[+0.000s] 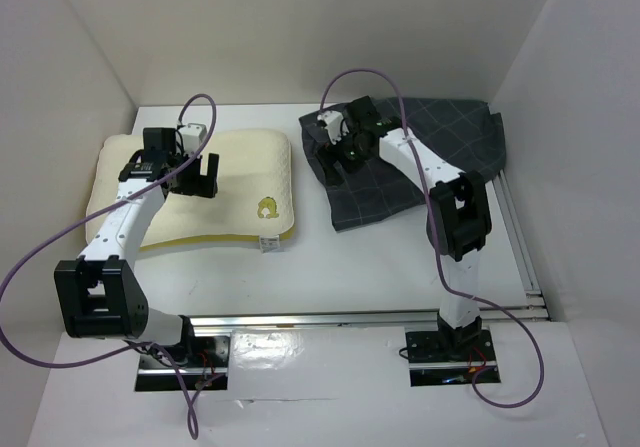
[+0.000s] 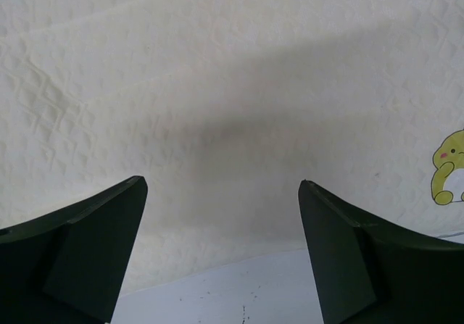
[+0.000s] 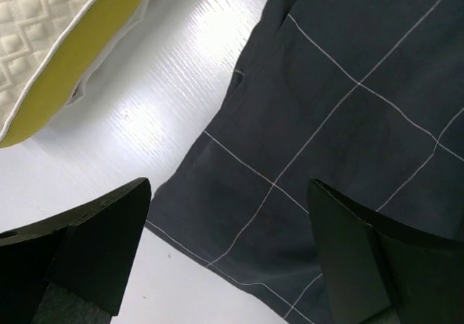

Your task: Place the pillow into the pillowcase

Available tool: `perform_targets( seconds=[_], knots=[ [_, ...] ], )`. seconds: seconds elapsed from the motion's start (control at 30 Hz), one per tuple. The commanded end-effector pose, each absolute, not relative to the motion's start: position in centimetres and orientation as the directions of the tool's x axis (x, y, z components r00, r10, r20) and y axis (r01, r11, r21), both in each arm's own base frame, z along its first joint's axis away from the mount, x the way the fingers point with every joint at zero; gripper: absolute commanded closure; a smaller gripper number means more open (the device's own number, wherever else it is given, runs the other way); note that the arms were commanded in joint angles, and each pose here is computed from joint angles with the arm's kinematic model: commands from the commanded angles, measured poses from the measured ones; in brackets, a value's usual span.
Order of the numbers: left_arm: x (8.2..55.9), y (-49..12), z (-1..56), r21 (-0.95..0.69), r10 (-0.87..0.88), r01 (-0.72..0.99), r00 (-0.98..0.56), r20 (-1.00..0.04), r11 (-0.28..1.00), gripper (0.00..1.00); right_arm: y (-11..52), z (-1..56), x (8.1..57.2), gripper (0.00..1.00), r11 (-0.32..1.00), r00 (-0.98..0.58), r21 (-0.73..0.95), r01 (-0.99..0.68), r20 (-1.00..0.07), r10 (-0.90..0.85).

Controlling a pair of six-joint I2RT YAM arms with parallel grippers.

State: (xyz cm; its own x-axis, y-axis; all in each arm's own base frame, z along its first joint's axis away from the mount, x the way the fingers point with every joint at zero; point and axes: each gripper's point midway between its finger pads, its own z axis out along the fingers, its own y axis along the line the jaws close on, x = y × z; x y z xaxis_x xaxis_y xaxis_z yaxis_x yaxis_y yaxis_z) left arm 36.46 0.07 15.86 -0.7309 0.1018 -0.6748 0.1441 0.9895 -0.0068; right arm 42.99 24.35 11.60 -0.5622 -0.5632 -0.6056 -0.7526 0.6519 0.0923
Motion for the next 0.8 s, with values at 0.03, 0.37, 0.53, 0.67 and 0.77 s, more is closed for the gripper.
perform_targets(
  seconds=[0.03, 0.37, 0.53, 0.67, 0.77],
  knots=[
    [37.8, 0.0, 17.7, -0.012, 0.088, 0.137, -0.694, -0.715, 0.99, 0.0, 24.1, 15.8, 43.8, 0.05, 0.657, -0.492, 0.03, -0.753, -0.689, -0.533],
    [39.1, 0.4, 19.4, -0.022, 0.02, 0.053, -0.679, -0.734, 0.998, 0.0, 23.8, 17.3, 45.0, 0.01, 0.717, -0.484, -0.019, -0.697, -0.725, -0.49],
    [38.9, 0.6, 20.8, 0.024, 0.077, 0.09, -0.652, -0.754, 0.996, 0.0, 24.4, 17.6, 44.6, 0.01, 0.678, -0.456, -0.028, -0.735, -0.72, -0.524],
    [38.9, 0.6, 21.0, 0.024, 0.077, 0.09, -0.652, -0.754, 0.996, 0.0, 25.1, 15.3, 43.8, 0.07, 0.662, -0.487, -0.021, -0.749, -0.66, -0.572],
    [38.3, 0.9, 20.7, 0.036, 0.077, 0.077, -0.653, -0.753, 0.996, 0.0, 25.7, 14.7, 43.8, 0.13, 0.668, -0.488, -0.041, -0.743, -0.65, -0.583]
  ],
)
